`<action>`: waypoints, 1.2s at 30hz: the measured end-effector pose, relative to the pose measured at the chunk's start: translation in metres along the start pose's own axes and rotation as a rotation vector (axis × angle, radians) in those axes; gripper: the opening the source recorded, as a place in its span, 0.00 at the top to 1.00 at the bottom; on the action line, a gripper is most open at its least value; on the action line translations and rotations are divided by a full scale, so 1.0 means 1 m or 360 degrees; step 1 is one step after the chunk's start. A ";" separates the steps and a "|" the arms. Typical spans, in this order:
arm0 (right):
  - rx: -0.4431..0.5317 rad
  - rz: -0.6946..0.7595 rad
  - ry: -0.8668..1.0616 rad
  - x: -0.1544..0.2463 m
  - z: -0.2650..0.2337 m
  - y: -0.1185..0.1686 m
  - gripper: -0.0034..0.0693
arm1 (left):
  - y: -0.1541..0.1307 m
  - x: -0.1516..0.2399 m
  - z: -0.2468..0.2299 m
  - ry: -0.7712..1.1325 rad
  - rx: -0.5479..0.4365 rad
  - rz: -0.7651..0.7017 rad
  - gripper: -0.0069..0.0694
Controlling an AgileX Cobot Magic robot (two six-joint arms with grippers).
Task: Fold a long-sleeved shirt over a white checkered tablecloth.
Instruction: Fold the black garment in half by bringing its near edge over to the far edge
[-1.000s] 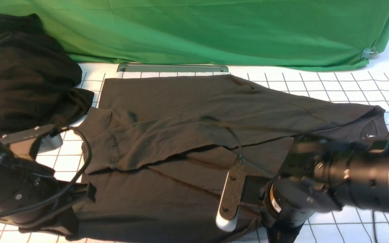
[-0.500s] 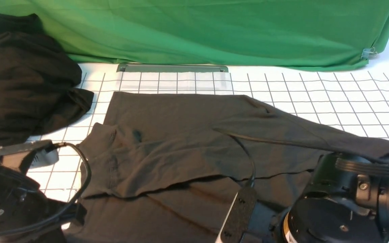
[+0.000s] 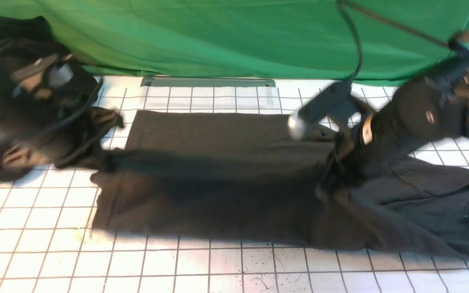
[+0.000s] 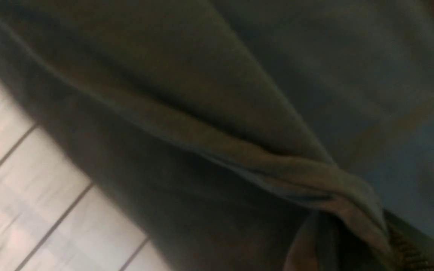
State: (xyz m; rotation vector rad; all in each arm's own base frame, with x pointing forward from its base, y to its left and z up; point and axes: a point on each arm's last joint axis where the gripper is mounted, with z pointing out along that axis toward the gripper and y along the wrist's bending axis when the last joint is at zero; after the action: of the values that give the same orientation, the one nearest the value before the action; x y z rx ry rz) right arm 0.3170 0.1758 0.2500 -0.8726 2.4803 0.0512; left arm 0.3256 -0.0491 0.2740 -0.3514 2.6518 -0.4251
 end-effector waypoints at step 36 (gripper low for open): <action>0.0199 0.0018 -0.0311 -0.076 0.135 -0.081 0.73 | 0.019 -0.136 0.147 -0.0155 0.0057 -0.0276 0.88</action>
State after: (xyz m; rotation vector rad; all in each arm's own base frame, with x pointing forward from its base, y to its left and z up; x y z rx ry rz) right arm 0.4764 0.1822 0.1785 -0.7633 2.2798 -0.0143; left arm 0.5075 -0.0251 0.1920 -0.5785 2.5254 -0.4958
